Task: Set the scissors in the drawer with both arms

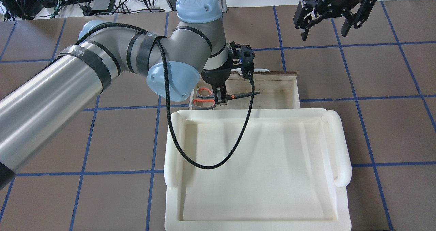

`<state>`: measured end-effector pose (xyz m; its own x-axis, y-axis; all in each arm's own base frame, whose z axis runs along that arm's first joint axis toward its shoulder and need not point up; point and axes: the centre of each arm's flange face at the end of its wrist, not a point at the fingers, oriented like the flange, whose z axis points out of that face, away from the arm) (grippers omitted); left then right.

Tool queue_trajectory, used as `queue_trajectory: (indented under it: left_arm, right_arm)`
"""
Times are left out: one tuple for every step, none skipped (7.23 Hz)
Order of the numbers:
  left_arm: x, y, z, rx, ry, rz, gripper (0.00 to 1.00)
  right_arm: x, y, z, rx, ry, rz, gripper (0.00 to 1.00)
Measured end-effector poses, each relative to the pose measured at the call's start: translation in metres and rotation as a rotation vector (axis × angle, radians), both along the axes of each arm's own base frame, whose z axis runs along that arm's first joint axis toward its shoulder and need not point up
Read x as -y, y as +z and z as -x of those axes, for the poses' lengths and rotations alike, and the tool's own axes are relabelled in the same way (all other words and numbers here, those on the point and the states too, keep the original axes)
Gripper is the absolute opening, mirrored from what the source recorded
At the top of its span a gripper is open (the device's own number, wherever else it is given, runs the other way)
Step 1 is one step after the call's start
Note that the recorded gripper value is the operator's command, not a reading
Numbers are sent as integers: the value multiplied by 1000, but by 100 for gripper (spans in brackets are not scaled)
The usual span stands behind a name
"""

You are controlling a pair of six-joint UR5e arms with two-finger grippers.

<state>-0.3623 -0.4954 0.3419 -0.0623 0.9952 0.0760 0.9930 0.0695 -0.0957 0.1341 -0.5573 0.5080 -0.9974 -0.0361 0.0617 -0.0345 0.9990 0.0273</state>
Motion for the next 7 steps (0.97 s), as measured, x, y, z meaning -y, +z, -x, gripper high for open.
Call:
queue_trajectory:
  left_arm:
    - [-1, -3, 2, 1, -2, -6, 0]
    - [-3, -7, 5, 4, -8, -12, 0]
    - [-6, -11, 10, 8, -14, -19, 0]
    - [-7, -15, 12, 11, -16, -25, 0]
    - [-9, -17, 13, 13, -16, -31, 0]
    - [-10, -21, 13, 16, -15, -37, 0]
    - [-11, -23, 13, 18, -15, -42, 0]
  right_arm:
    - [-2, 2, -2, 23, 25, 2, 100]
    - [-3, 4, -5, 55, 39, 5, 100]
    - [-5, 6, -7, 75, 45, 8, 100]
    - [-7, 6, -7, 82, 47, 7, 100]
    - [-8, 3, -7, 81, 47, -1, 100]
    - [-10, -1, -7, 78, 47, -8, 100]
    - [-11, -3, -7, 76, 47, -11, 100]
